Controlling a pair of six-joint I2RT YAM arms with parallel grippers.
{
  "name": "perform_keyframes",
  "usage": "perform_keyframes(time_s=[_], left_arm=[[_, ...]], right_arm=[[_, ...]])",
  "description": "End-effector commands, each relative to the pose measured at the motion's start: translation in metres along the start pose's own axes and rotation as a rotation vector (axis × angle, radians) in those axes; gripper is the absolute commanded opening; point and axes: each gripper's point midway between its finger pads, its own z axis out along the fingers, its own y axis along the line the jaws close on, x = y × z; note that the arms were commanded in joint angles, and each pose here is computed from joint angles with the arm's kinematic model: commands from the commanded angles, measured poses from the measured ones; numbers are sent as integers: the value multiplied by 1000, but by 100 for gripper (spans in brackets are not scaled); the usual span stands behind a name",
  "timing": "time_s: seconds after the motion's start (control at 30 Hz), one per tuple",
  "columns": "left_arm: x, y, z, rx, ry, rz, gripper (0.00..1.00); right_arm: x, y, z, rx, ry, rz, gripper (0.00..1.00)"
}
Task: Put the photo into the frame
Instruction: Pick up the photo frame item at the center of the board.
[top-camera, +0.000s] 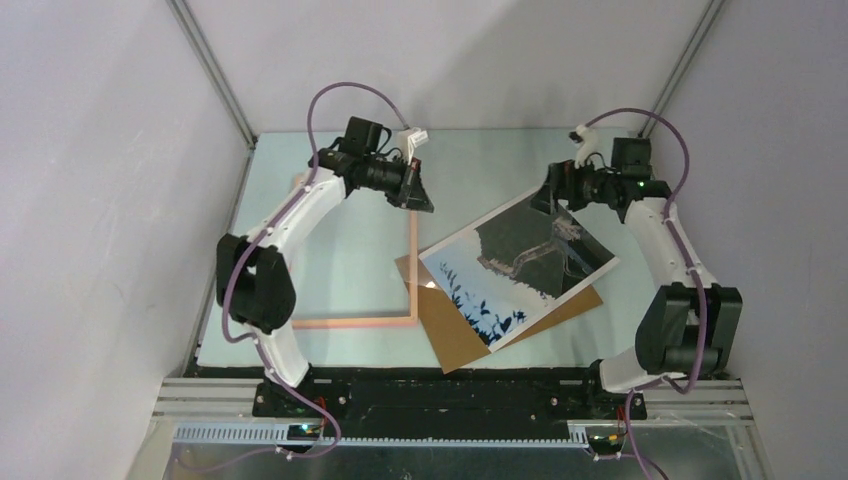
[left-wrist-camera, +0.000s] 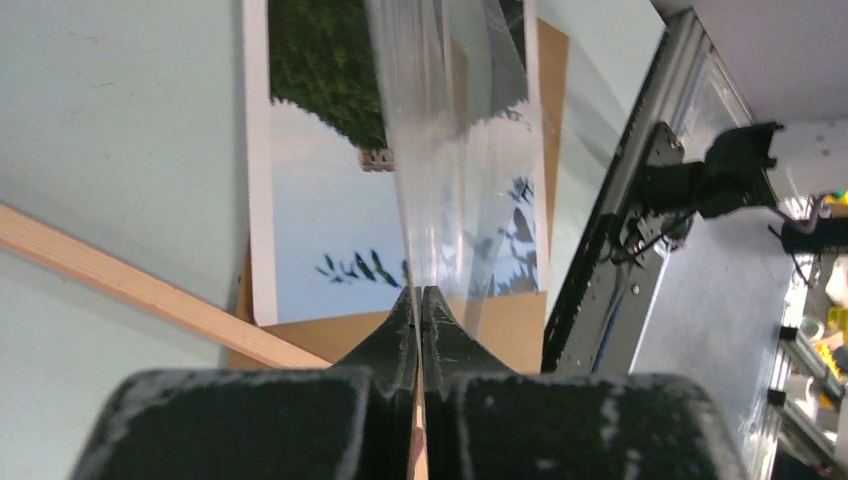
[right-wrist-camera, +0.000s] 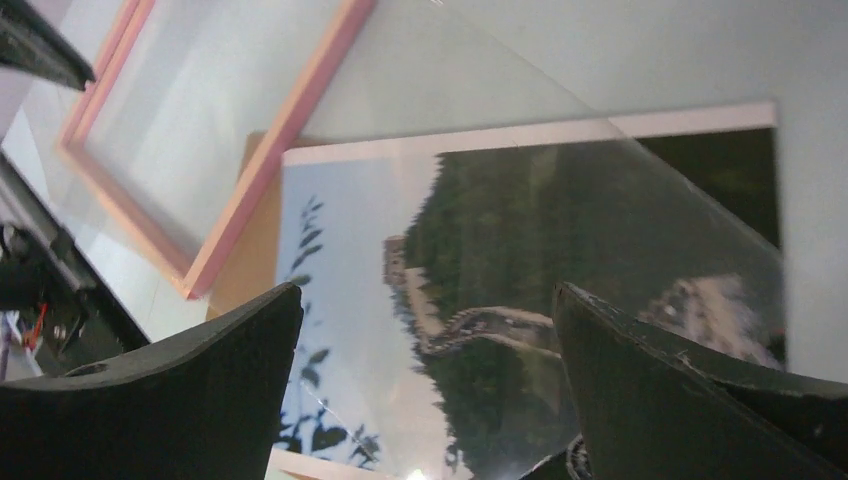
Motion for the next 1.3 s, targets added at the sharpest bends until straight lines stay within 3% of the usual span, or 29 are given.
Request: perform_keyframes(time_s=[0.0, 0.37, 0.8, 0.93, 1.27], left_arm=[[4, -41, -36, 83, 21, 164, 0], [31, -67, -85, 21, 100, 370, 0], [26, -69, -112, -79, 122, 542, 0], [22, -75, -115, -75, 111, 575, 0], [23, -82, -120, -90, 116, 642, 0]], right_arm=[[-14, 44, -7, -43, -2, -179, 99], [-28, 113, -26, -179, 19, -439, 100], [19, 164, -17, -453, 192, -475, 99], [35, 163, -7, -462, 218, -469, 98], [29, 157, 2, -450, 203, -523, 97]])
